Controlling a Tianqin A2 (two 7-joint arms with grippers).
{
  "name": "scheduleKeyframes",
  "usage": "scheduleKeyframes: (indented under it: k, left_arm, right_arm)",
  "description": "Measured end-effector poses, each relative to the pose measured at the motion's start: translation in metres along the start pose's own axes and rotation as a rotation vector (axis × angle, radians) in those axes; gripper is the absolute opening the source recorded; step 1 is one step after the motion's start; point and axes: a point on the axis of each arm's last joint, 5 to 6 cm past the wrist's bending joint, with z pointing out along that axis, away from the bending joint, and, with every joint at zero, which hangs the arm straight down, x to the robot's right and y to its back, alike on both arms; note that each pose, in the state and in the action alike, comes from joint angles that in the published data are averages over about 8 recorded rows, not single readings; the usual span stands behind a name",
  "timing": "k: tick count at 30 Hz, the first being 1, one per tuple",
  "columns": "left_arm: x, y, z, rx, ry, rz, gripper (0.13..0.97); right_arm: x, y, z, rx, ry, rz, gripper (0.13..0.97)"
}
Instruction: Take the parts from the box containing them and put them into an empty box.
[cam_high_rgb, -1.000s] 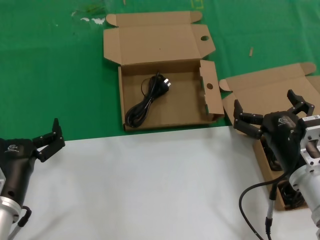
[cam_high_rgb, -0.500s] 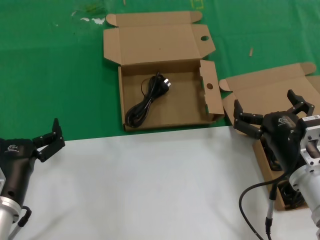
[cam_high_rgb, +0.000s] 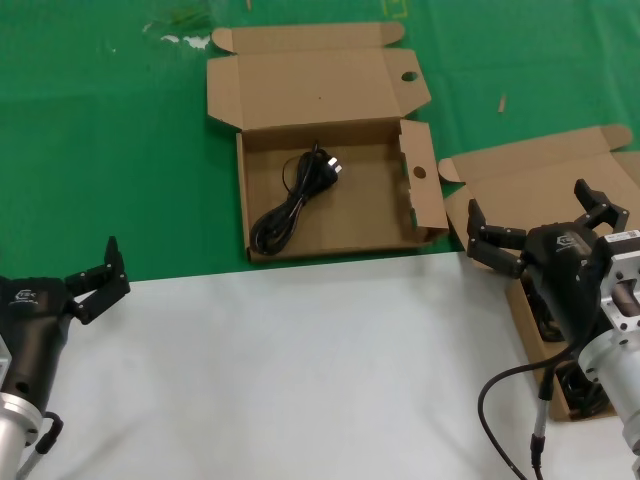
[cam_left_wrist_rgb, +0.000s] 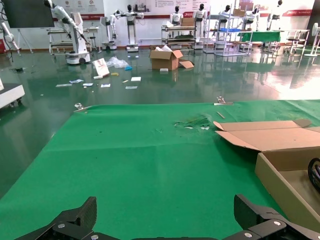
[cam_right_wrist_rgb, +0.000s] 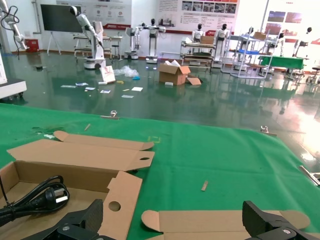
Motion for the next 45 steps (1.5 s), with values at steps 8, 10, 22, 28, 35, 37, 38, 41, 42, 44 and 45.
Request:
scheduleKeyframes:
  k: [8, 10, 22, 28, 35, 37, 38, 41, 42, 44, 45]
  left_arm:
    - [0.0000, 0.0000, 0.0000, 0.000, 0.000, 0.000, 0.966]
    - [0.0000, 0.0000, 0.0000, 0.000, 0.000, 0.000, 0.966]
    - [0.0000, 0.0000, 0.0000, 0.000, 0.000, 0.000, 0.966]
    - [0.0000, 0.0000, 0.0000, 0.000, 0.000, 0.000, 0.966]
    - [0.0000, 0.0000, 0.0000, 0.000, 0.000, 0.000, 0.966]
    - [0.0000, 0.0000, 0.0000, 0.000, 0.000, 0.000, 0.966]
    - [0.0000, 0.0000, 0.0000, 0.000, 0.000, 0.000, 0.966]
    - [0.0000, 0.0000, 0.0000, 0.000, 0.000, 0.000, 0.966]
    - [0.0000, 0.0000, 0.0000, 0.000, 0.000, 0.000, 0.966]
    - [0.0000, 0.0000, 0.0000, 0.000, 0.000, 0.000, 0.966]
    - [0.0000, 0.0000, 0.0000, 0.000, 0.000, 0.000, 0.966]
  right_arm:
    - [0.0000, 0.0000, 0.0000, 0.000, 0.000, 0.000, 0.966]
    - [0.0000, 0.0000, 0.0000, 0.000, 0.000, 0.000, 0.966]
    - [0.0000, 0.0000, 0.0000, 0.000, 0.000, 0.000, 0.966]
    - [0.0000, 0.0000, 0.0000, 0.000, 0.000, 0.000, 0.966]
    - [0.0000, 0.0000, 0.0000, 0.000, 0.000, 0.000, 0.966]
    - [0.0000, 0.0000, 0.0000, 0.000, 0.000, 0.000, 0.966]
    - [0.0000, 0.0000, 0.0000, 0.000, 0.000, 0.000, 0.966]
    - [0.0000, 0.0000, 0.0000, 0.000, 0.000, 0.000, 0.966]
    - [0.0000, 0.0000, 0.0000, 0.000, 0.000, 0.000, 0.966]
    - [0.0000, 0.0000, 0.0000, 0.000, 0.000, 0.000, 0.966]
    - [0.0000, 0.0000, 0.0000, 0.000, 0.000, 0.000, 0.966]
